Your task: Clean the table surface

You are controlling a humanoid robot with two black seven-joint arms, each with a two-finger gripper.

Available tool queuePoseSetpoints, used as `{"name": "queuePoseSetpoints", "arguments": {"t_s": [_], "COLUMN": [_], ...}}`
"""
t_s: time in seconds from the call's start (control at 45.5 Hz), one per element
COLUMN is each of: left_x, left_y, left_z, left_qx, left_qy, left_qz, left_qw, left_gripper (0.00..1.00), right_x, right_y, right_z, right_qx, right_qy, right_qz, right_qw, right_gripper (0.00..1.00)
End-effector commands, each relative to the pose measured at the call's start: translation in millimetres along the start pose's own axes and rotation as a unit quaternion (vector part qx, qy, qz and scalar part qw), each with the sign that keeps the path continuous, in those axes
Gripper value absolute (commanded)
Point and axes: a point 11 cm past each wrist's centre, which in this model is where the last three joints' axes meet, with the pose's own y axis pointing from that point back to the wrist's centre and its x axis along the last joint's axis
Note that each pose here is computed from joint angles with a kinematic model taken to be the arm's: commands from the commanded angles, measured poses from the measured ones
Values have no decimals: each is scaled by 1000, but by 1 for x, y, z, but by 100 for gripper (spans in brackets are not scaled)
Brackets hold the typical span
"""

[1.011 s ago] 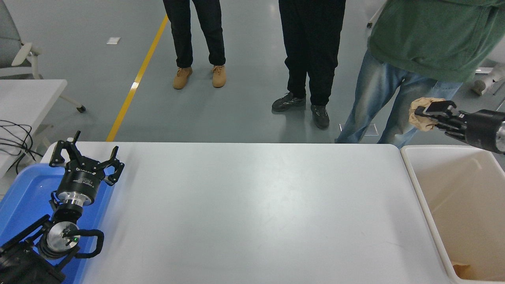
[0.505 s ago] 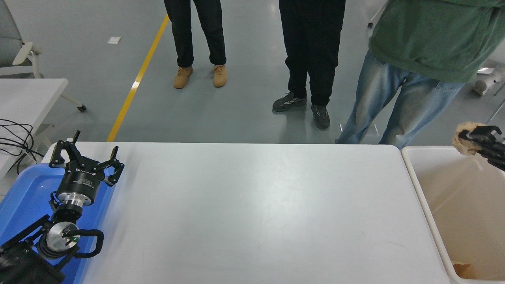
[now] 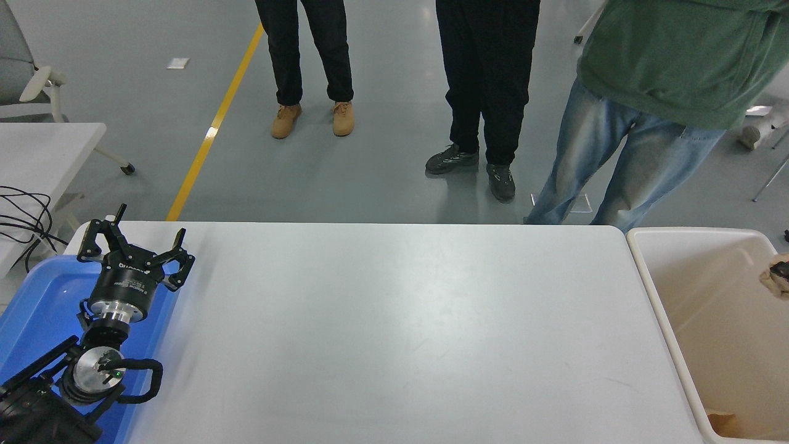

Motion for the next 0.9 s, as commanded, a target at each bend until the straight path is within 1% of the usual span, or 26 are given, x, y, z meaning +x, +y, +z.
{"name": "queuePoseSetpoints", "arguments": {"t_s": [0.0,0.176,0.505,0.769,0.879], "left_x": [0,0,1,0,0], "left_y": [0,0,0,0,0], "left_z": [0,0,0,0,0], "left_qx": [0,0,0,0,0], "left_qy": [0,0,0,0,0], "left_qz": [0,0,1,0,0], "left_qw": [1000,1000,1000,1000,1000], "left_gripper": [99,99,99,99,99], "right_x": [-17,-48,-85,-99,-98], "right_y": [-6,-16,-29,-33,-33], "right_z": [21,9,-15,-25,-25], "right_qx": [-46,-40,-29,-29,-32], "right_qy": [18,13,11,21,23], "right_qz": [28,14,5,12,21], "right_qw": [998,999,1000,999,999], "right_gripper": [0,0,0,0,0]}}
